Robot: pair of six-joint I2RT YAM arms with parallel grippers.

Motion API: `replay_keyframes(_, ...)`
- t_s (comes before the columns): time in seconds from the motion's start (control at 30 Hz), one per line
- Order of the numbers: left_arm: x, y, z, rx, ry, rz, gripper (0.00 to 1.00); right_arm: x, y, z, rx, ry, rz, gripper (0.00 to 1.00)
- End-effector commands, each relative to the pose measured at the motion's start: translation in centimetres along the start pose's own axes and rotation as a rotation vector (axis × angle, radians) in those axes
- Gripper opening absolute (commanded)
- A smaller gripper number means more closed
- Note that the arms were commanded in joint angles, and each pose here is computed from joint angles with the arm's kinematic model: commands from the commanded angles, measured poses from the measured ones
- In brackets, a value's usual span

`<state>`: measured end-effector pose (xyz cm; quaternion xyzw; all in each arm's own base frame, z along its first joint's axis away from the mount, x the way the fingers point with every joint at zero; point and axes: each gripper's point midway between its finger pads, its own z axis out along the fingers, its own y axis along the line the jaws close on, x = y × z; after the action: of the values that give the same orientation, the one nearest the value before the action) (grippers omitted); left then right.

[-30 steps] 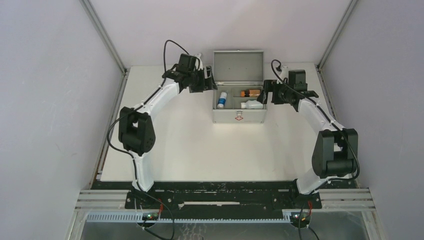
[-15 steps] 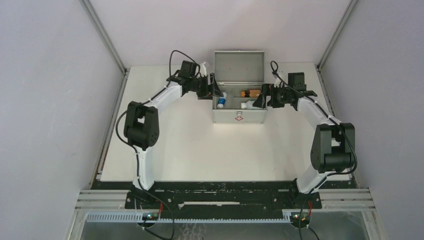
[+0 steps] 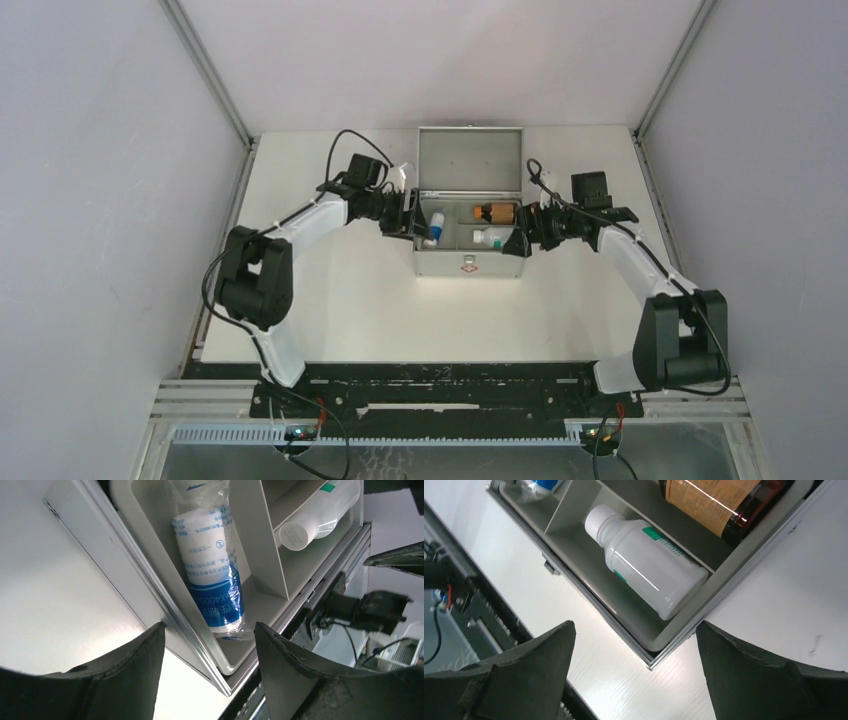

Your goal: Organize the medicine kit

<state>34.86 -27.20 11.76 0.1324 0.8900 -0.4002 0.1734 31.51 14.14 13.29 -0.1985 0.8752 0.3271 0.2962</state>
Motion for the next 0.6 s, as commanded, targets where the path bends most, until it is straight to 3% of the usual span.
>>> replay_keyframes(0.0,3.3,-4.9,-2.9,0.148,0.046,0.186,0.71,1.0,4.1,-1.7,-0.104,-0.009,-0.103,0.89)
replay_keyframes(0.13,1.9,-3.8,-5.0,0.072,-0.055,0.249,0.81,-0.2,1.3,-3.4,0.041,-0.069,-0.092,0.9)
replay_keyframes(0.33,-7.6,-1.2,-8.0,-0.067,-0.336,0.301,0.9,-2.3,0.5,-4.8,0.094,-0.146,-0.056,0.91)
replay_keyframes(0.57,-14.8,-0.4,-4.8,0.011,-0.344,0.264,0.94,-2.6,0.8,-5.5,0.109,-0.164,-0.083,0.9)
